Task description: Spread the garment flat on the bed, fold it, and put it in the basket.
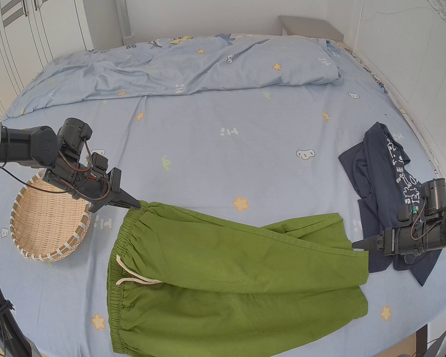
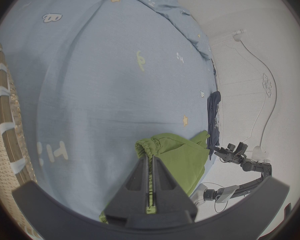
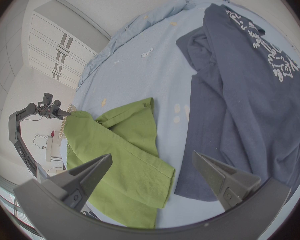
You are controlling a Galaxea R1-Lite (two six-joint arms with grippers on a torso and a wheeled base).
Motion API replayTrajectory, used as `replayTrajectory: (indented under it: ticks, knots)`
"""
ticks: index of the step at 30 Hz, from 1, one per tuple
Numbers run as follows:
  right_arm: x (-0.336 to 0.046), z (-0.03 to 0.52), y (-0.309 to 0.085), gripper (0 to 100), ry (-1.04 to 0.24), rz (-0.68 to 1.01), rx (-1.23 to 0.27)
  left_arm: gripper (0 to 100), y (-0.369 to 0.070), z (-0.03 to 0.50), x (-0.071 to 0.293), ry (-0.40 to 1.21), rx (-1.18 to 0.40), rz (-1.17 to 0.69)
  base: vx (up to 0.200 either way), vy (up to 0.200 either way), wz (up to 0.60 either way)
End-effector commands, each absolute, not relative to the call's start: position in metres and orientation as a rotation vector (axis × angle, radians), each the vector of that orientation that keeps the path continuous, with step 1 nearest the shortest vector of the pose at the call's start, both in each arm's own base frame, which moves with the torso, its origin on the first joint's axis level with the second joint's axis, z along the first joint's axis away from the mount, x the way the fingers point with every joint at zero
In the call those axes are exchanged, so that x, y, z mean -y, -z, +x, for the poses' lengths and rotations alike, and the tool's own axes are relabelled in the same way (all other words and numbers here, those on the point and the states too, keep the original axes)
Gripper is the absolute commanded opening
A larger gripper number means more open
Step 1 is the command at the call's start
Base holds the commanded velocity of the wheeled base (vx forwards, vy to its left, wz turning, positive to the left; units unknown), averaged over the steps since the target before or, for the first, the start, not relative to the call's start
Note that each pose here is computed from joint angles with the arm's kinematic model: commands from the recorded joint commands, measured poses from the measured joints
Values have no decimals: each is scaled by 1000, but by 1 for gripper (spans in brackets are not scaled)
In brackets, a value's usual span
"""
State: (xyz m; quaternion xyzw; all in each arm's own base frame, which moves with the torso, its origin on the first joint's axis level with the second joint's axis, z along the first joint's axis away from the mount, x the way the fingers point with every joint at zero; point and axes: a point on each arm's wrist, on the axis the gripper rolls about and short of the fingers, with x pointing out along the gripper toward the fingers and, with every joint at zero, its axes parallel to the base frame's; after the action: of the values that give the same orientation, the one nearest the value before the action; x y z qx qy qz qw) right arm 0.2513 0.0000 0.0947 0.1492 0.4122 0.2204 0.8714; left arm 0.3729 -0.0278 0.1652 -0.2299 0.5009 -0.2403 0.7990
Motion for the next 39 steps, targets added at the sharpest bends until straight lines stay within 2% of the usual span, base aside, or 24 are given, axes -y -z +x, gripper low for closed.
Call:
replayTrajectory:
  ticks: [1, 21, 22, 39]
  knots:
    - [-4, 252, -75, 100, -466, 328, -935, 0, -166, 373, 26, 511, -1068, -496, 0, 0, 0]
    - [-11, 252, -69, 100, -495, 323, -956, 0, -167, 375, 23, 505, -1062, -499, 0, 0, 0]
    - [-11, 252, -69, 0, -493, 322, -956, 0, -167, 375, 23, 505, -1062, -499, 0, 0, 0]
    - [-8, 253, -68, 0, -483, 327, -959, 0, -169, 374, 20, 500, -1056, -502, 0, 0, 0]
